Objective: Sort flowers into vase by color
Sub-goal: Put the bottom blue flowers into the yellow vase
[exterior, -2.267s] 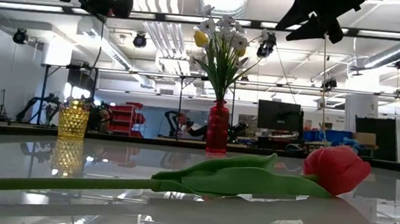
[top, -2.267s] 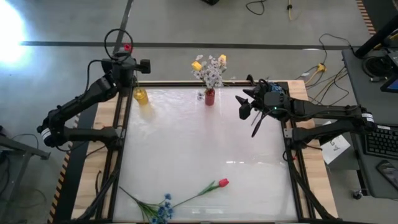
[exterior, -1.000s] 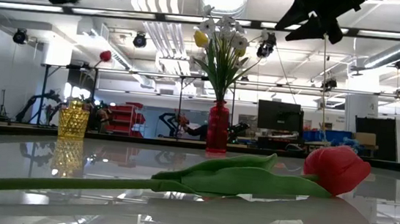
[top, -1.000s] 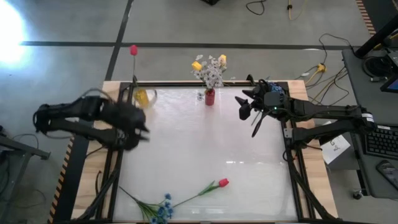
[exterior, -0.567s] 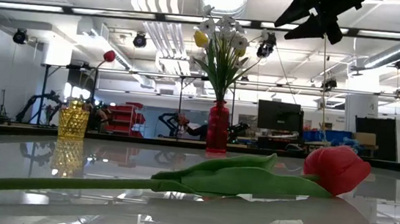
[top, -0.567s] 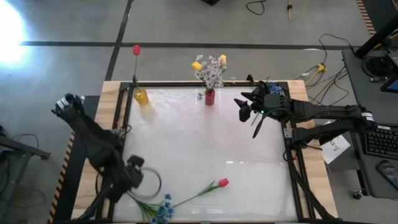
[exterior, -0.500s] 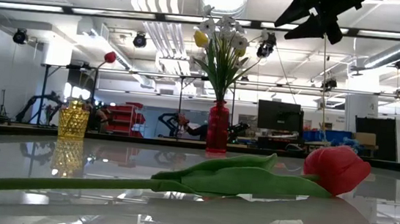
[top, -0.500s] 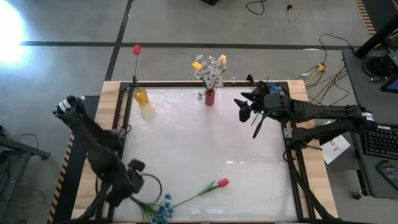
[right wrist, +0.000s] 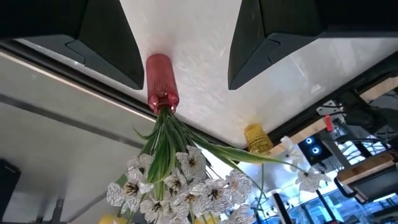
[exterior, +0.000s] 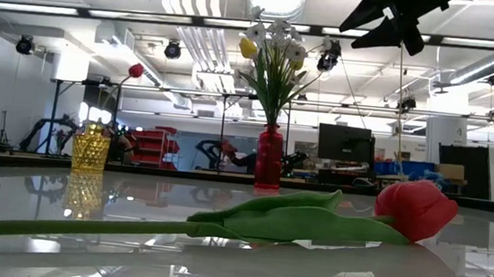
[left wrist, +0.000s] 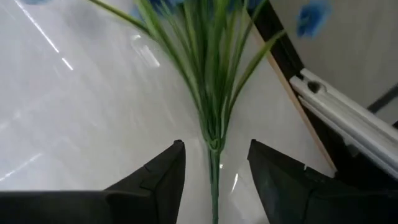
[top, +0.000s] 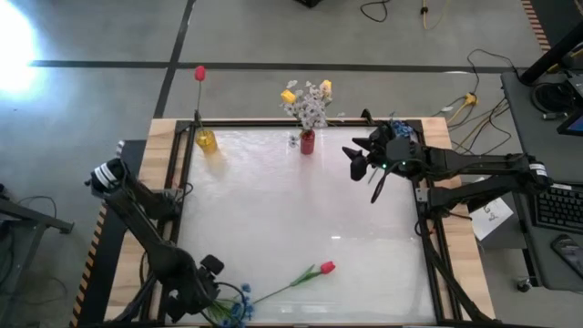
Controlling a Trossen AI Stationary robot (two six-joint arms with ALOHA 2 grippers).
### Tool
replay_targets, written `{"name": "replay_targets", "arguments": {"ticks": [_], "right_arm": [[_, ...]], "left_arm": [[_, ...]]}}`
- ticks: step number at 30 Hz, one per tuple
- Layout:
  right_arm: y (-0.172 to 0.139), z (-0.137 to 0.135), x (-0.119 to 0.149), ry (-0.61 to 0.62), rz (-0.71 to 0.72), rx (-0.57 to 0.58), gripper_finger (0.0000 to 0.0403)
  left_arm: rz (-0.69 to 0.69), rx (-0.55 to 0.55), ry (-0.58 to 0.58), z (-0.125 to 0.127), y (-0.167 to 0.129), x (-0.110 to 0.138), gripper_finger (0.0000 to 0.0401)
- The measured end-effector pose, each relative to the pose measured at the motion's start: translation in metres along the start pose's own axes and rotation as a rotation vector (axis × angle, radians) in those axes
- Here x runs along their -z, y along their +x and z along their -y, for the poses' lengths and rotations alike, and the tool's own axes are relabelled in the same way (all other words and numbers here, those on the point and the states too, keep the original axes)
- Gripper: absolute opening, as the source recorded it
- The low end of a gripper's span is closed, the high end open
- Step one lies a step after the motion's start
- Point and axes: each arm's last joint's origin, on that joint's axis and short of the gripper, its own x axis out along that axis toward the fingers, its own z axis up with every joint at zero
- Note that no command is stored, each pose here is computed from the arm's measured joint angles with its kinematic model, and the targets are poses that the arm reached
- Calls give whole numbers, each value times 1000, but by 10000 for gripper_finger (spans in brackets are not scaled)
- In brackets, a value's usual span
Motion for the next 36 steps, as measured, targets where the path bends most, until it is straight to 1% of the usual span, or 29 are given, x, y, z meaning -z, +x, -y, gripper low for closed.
{"name": "replay_targets", "arguments": {"ticks": [9,14,20,22,25,28,30,33,34,36], "right_arm": [[-3,-4,5,-12,-33,-16,226],[-4,-5,6,-14,-37,-23,226],[-4,-5,6,-13,-36,-23,226],[-4,-5,6,-13,-36,-23,226],[-4,-5,6,-12,-35,-23,226],[-4,-5,6,-12,-35,-23,226],[-4,-5,6,-12,-35,-23,226],[-4,-5,6,-12,-35,-23,226],[-4,-5,6,-10,-35,-23,226],[-4,-5,6,-1,-34,-24,226]], "left_arm": [[-26,-7,15,-1,26,-7,166],[-60,-15,16,2,38,-6,166],[-90,-54,45,7,52,-2,164],[-86,-57,79,8,54,-3,157],[-72,-82,139,7,56,-4,135],[-34,-160,154,6,56,-6,100],[1,-231,135,4,56,-8,70],[4,-289,122,1,55,-7,18],[-4,-311,108,0,54,-5,10],[-22,-365,81,-2,48,-1,9]]}}
